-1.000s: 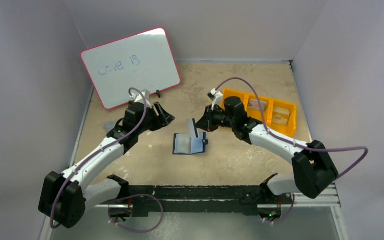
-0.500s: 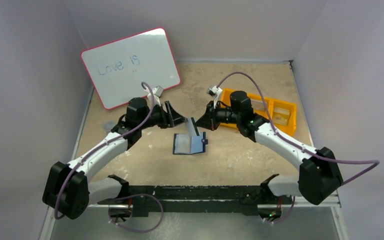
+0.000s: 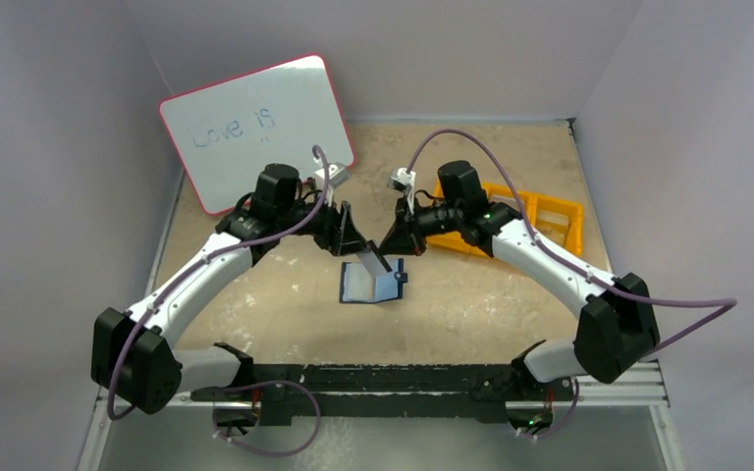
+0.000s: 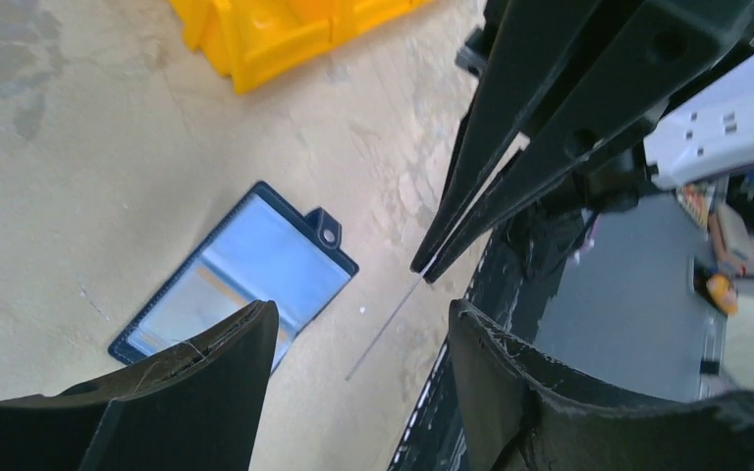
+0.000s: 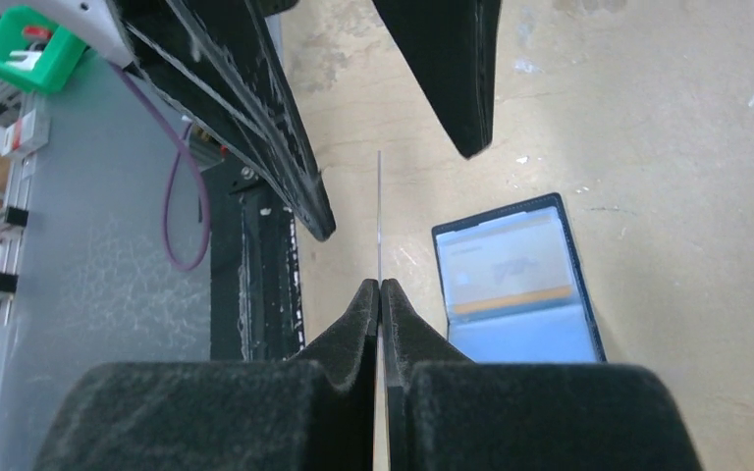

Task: Take the credit cards out of the card holder
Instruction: Remove the credit card from the card holder, then move the storage box to the center of the board.

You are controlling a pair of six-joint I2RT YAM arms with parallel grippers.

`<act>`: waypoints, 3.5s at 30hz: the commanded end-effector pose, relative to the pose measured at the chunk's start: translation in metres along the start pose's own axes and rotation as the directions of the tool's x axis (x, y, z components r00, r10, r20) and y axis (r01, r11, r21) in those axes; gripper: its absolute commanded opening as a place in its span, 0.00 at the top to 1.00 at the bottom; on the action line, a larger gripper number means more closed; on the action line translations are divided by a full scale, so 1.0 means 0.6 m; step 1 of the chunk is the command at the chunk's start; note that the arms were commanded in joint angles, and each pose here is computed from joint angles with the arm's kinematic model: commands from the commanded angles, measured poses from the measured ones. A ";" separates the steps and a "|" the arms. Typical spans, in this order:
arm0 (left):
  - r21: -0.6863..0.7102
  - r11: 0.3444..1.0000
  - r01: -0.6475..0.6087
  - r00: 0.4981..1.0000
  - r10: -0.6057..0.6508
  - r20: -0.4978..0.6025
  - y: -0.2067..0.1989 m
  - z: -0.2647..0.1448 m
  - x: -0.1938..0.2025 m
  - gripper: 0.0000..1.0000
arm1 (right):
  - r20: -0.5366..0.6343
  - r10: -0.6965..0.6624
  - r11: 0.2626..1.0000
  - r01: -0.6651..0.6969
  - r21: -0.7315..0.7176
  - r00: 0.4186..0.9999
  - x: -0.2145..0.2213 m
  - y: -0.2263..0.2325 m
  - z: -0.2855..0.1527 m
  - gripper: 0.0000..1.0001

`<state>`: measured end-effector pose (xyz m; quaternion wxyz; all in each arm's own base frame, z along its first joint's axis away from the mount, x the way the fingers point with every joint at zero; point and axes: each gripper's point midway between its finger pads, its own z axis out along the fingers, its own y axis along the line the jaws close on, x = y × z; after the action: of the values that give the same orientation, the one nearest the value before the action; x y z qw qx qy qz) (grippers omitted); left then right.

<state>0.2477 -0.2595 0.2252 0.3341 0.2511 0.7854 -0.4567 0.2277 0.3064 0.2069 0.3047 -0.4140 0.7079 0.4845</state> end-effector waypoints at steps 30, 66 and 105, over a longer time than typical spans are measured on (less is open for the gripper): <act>0.200 0.957 -0.211 0.970 0.231 -0.080 -0.071 -0.012 0.020 1.00 | -0.015 -0.101 0.981 0.097 -0.166 0.995 -0.030 0.047 -0.011 0.94; -0.258 0.966 -0.030 0.950 0.108 0.293 0.012 -0.062 -0.041 1.00 | 0.448 0.411 0.285 -0.579 0.764 0.794 -0.001 -0.428 -0.152 0.01; -0.320 0.946 0.047 0.928 0.077 0.364 0.034 -0.079 -0.031 1.00 | 0.313 0.334 0.607 -0.457 0.651 0.889 -0.171 -0.424 0.036 0.02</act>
<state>0.2569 -0.2057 0.2253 0.4875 0.1137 0.7972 -0.3375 0.5009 0.3047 0.1081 0.3268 -0.0223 0.9146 0.2371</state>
